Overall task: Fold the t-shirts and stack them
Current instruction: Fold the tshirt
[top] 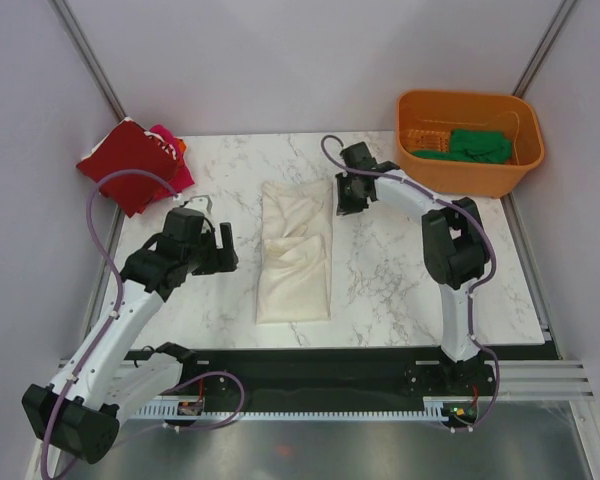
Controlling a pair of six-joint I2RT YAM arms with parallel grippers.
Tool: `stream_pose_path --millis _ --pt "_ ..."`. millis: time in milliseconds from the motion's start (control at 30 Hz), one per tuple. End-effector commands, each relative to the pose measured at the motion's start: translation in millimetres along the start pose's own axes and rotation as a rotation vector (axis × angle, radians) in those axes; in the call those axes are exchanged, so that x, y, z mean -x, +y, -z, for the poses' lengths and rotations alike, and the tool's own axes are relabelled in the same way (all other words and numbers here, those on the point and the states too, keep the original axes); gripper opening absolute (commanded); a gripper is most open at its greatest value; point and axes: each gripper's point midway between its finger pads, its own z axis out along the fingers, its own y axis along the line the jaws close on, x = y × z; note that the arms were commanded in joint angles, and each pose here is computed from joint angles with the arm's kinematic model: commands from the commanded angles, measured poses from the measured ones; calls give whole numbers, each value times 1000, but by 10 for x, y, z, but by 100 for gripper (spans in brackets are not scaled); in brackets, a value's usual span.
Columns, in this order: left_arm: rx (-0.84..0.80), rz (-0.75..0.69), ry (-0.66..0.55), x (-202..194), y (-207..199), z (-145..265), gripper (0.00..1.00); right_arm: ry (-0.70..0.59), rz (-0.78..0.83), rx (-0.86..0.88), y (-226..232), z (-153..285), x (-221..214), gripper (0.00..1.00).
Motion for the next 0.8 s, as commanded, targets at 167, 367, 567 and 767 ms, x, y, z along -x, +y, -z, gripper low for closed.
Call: stream_pose_path --millis 167,367,567,767 --pt "-136 102 50 -45 -292 46 87 -157 47 -2 7 753 455 41" --pt "-161 255 189 -583 -378 -116 84 -128 39 207 165 1206 -298 70" --pt "-115 211 328 -1078 -312 -266 84 11 -7 476 502 1262 -1233 72" --pt "-275 322 305 -1049 -713 -457 91 115 -15 513 675 1060 -1911 66"
